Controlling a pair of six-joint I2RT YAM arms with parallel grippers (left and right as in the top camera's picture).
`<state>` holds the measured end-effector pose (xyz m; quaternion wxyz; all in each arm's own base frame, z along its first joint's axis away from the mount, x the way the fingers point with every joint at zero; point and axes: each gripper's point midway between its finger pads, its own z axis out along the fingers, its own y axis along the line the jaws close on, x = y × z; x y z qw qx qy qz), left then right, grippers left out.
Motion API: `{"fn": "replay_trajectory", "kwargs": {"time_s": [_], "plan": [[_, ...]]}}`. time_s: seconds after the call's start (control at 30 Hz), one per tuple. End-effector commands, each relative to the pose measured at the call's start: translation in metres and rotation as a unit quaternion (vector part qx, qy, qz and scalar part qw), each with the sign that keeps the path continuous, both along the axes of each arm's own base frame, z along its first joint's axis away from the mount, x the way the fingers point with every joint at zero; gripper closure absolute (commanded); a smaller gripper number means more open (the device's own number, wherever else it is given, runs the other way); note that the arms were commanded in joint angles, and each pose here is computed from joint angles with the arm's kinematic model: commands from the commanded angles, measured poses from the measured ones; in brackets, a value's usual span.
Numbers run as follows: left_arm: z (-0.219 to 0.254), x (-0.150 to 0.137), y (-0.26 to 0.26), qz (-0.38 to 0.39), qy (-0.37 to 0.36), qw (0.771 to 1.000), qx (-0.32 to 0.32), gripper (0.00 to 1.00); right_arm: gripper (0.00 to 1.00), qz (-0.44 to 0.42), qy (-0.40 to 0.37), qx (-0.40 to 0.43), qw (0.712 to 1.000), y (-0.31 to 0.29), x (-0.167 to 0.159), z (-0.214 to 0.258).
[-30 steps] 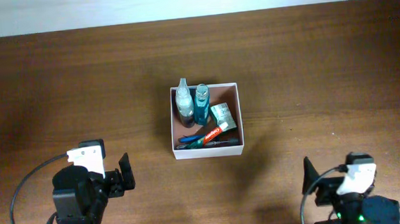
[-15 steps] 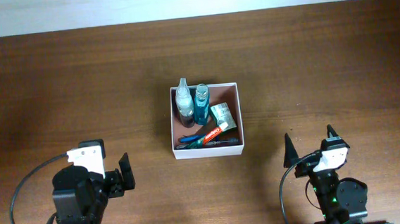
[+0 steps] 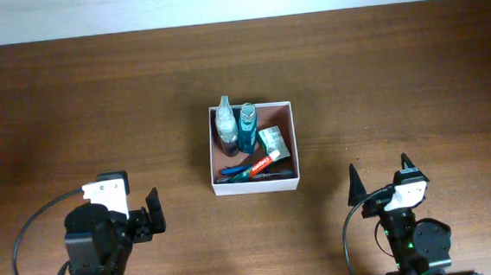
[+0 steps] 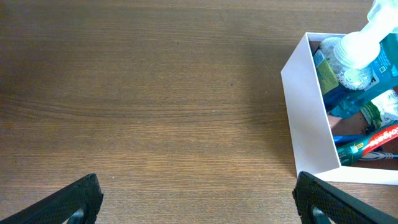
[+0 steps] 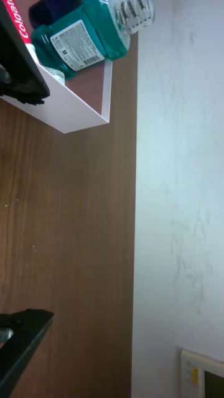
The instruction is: Pack container
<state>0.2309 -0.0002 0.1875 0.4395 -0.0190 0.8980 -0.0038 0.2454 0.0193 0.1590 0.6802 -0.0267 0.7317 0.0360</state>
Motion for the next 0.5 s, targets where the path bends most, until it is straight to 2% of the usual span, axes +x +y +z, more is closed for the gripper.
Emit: {"fn": "replay_trajectory", "kwargs": {"time_s": [0.0,0.47], "plan": [[-0.0011,-0.0002,-0.0015,0.0,-0.001,1.0,-0.007,0.01,0.02,0.009,0.0,-0.003,1.0,0.0036,-0.0003,-0.0022],[0.0056,-0.0032,-0.0018,-0.001,-0.017,1.0,-0.008,0.01,0.02,0.009,0.0,-0.003,1.0,0.0036,-0.0003,-0.0022]]}}
